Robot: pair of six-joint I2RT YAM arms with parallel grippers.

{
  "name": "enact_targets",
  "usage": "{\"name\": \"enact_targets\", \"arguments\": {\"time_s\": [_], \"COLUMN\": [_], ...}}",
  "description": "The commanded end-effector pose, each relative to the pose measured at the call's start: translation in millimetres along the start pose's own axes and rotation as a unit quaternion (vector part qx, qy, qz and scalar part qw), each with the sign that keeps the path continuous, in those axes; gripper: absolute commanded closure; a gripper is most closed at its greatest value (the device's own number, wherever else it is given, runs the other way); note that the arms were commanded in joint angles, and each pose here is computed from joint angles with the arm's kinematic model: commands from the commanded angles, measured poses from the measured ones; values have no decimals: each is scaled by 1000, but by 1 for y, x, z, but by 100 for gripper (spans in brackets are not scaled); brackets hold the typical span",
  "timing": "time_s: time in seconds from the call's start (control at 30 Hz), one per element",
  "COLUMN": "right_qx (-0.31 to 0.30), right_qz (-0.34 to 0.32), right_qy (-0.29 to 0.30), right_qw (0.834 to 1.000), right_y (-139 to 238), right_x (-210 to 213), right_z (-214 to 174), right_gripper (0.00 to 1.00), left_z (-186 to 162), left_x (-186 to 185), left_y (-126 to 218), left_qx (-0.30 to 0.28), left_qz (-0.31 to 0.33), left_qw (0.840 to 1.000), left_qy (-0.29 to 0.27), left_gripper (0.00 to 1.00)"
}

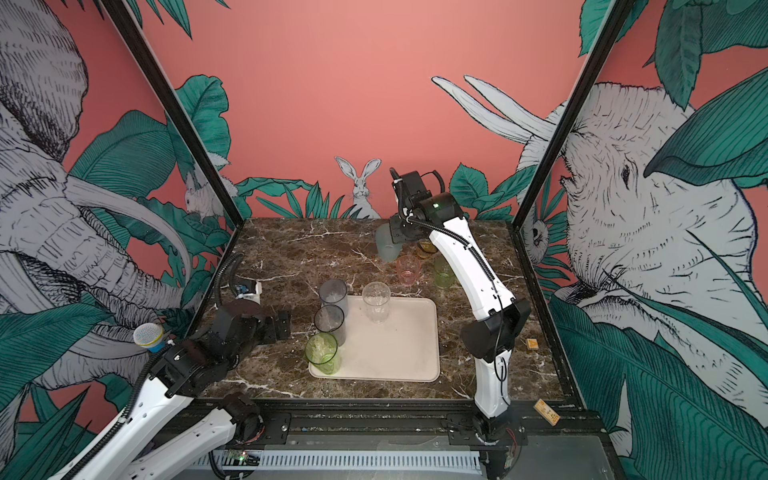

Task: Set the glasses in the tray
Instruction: 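Lift the teal glass and carry it over the tray with the right gripper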

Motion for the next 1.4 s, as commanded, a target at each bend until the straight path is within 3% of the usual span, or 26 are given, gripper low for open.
{"name": "enact_targets", "arguments": {"time_s": [0.0, 0.57, 0.9, 1.37], "right_qx": [-8, 3, 25, 50], "right_qz": [-11, -25, 8, 44], "right_qy": [4, 9, 7, 54], "right_qw": [1000, 1000, 1000, 996], "right_y": [28, 74, 61, 24], "right_x": [-10, -42, -48, -16], "right_z": [-8, -82, -132, -178], "right_gripper": [100, 100, 100, 100], "left_z": [4, 16, 19, 19], "left_x": [-1, -5, -11, -12], "left_y": [0, -1, -10, -12], "left_qx": [-7, -17, -11, -9], "left_qz": [-2, 3, -2, 0], "left_qw": [1000, 1000, 1000, 1000], "left_qy": [16, 9, 8, 7], "left_gripper": [0, 0, 1, 1]}}
Point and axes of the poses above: each gripper's point midway between its finger pads, its own y axis back along the fingers, its own x axis along the line the jaws close on, z = x × y, the point moved 10 cm from there along y, back along the fingers, and after that the axes turned 7 degrees about -y, right-handed, at the moved point
